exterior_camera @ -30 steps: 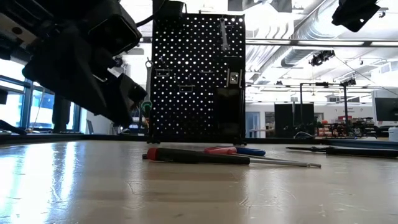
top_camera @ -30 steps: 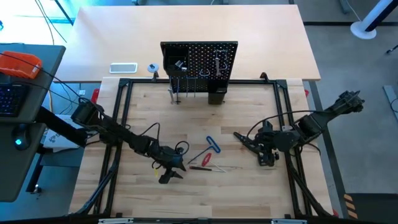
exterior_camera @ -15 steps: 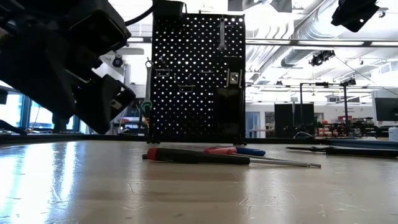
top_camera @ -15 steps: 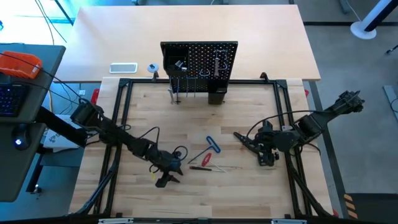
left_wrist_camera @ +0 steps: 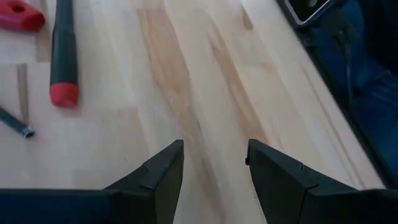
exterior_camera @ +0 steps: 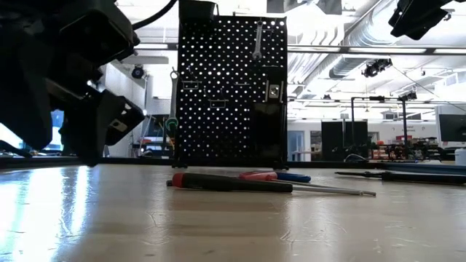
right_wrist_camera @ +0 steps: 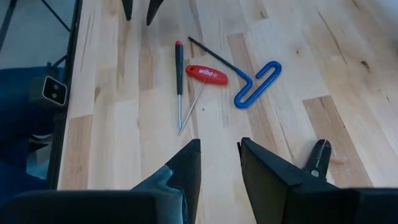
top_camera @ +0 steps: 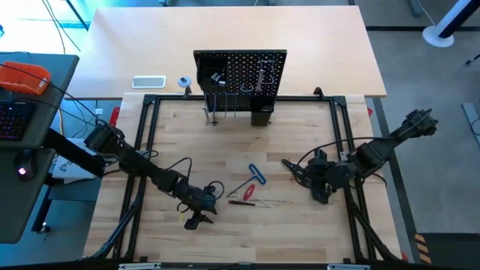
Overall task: Hang tools onto peg board
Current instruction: Put the nut driver into the bottom black bin on the pegboard
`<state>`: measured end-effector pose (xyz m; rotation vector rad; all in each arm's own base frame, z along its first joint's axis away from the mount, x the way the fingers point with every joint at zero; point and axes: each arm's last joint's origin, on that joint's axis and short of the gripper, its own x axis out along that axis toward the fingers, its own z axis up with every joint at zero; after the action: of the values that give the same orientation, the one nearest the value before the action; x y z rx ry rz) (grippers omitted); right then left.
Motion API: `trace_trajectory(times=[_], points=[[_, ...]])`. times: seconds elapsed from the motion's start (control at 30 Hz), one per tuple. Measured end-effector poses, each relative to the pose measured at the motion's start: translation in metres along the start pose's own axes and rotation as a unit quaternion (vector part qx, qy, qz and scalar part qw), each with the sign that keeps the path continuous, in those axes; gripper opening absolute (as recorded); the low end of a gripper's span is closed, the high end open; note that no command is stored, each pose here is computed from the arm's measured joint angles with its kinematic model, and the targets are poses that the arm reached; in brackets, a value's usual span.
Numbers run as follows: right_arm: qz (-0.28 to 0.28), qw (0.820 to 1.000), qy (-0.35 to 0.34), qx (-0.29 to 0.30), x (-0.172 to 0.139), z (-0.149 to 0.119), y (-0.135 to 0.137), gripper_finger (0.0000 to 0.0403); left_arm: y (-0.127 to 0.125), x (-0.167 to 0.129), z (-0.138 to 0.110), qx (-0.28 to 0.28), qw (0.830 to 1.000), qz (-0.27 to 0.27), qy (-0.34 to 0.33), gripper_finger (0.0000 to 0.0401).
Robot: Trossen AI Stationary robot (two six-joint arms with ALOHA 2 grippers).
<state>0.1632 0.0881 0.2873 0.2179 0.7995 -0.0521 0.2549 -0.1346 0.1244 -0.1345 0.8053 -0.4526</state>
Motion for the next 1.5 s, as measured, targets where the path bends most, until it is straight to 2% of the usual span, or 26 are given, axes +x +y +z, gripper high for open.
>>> trace_trajectory(times=[0.37,0.5,0.6,0.73,0.87,1.03,1.23,1.4,1.5], points=[[-0.001,1.000,0.001,-0.011,0.002,-0.003,0.006,0.0108,0.002,0.000,-0.005,-0.001,0.999,0.028,0.020,0.0172],[-0.006,1.000,-0.007,-0.016,0.005,-0.003,0.010,0.0108,0.001,0.000,-0.004,0.000,0.999,0.031,0.014,0.0172],[-0.003,1.000,-0.012,-0.027,0.010,-0.002,0.016,0.0108,-0.001,0.000,0.001,0.008,1.000,0.026,-0.016,0.0172],[0.002,0.999,-0.012,-0.045,0.023,-0.002,0.026,0.0108,-0.006,0.000,0.006,0.036,0.997,0.033,-0.052,0.0172],[-0.003,0.998,-0.004,-0.059,0.040,-0.003,0.035,0.0108,-0.007,0.000,0.007,0.058,0.994,0.065,-0.061,0.0172],[-0.020,0.997,0.002,-0.074,0.062,-0.005,0.043,0.0108,-0.003,-0.001,0.010,0.081,0.988,0.104,-0.078,0.0172],[-0.019,0.996,0.002,-0.088,0.086,-0.008,0.054,0.0108,0.006,0.000,0.014,0.089,0.985,0.120,-0.091,0.0172],[-0.019,0.995,0.003,-0.100,0.104,-0.011,0.061,0.0108,0.015,0.017,0.010,0.096,0.986,0.105,-0.092,0.0172],[-0.018,0.995,0.004,-0.099,0.111,-0.013,0.063,0.0108,0.018,0.029,0.009,0.107,0.983,0.124,-0.081,0.0172]])
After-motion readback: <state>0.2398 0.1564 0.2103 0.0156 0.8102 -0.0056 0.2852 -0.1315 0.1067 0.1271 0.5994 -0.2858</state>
